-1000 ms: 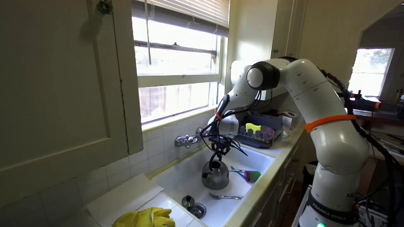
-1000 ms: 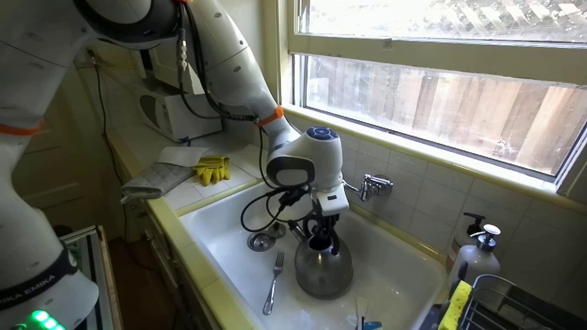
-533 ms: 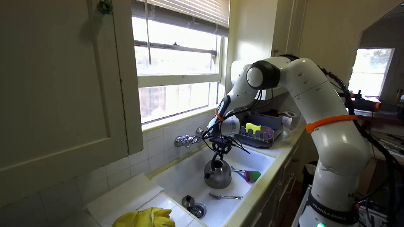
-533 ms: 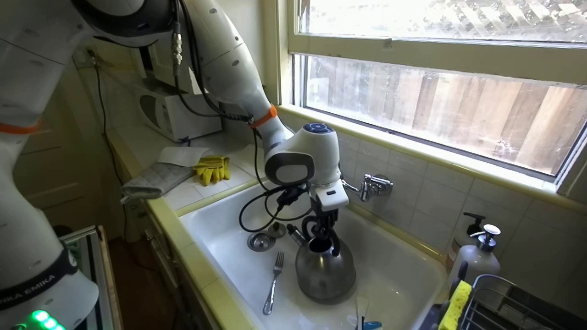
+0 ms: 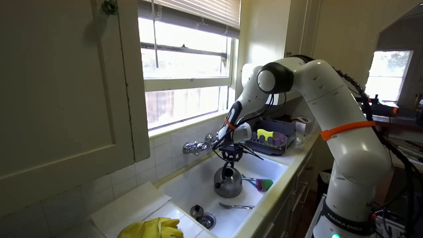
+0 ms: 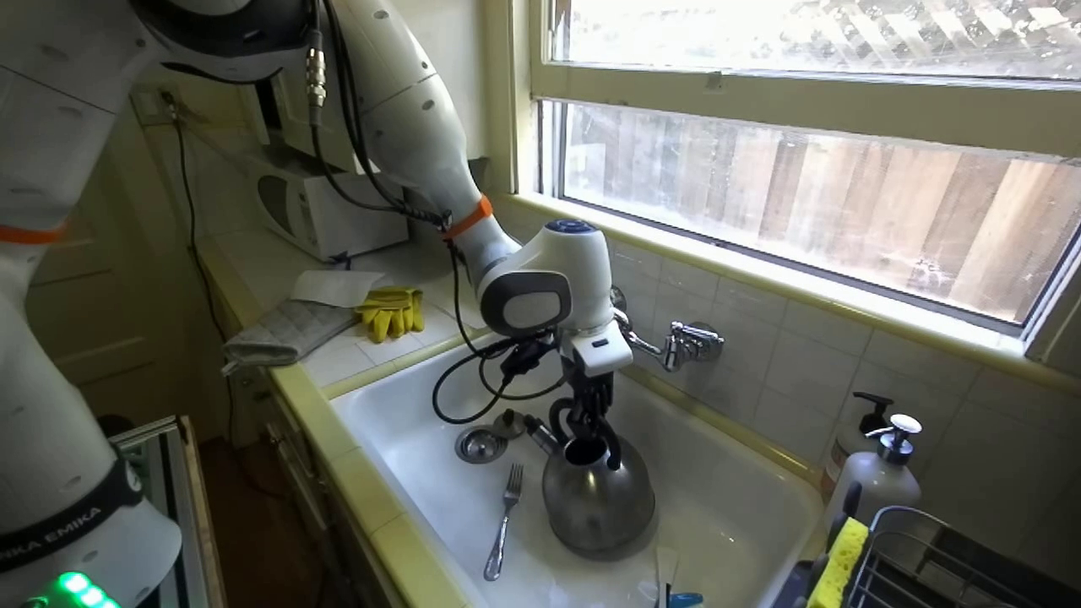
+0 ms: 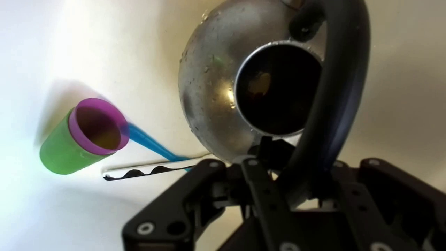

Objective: Move the faucet head to the left and pour the contents of the kettle into the sink

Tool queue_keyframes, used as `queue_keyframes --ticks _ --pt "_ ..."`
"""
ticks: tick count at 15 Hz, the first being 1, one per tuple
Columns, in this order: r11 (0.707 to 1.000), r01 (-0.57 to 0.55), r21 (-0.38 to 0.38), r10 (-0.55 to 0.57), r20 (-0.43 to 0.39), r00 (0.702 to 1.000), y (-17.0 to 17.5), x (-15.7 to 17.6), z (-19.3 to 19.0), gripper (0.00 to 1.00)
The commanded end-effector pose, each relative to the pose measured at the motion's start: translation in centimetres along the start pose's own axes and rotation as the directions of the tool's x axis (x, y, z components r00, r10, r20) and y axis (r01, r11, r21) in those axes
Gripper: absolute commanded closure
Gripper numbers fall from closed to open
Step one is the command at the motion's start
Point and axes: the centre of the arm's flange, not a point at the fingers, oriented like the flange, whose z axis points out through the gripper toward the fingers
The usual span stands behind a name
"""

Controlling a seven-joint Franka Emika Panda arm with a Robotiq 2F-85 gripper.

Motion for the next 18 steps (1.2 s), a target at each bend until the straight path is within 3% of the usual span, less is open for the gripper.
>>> queue_keyframes --ticks 1,18 --pt "1.0 0.015 -0.018 -0.015 -0.023 1.0 0.3 -1.2 -2.3 0.98" --pt "0.995 0.088 -0.05 -0.089 -0.028 0.996 -1.4 -3.9 -3.0 0.98"
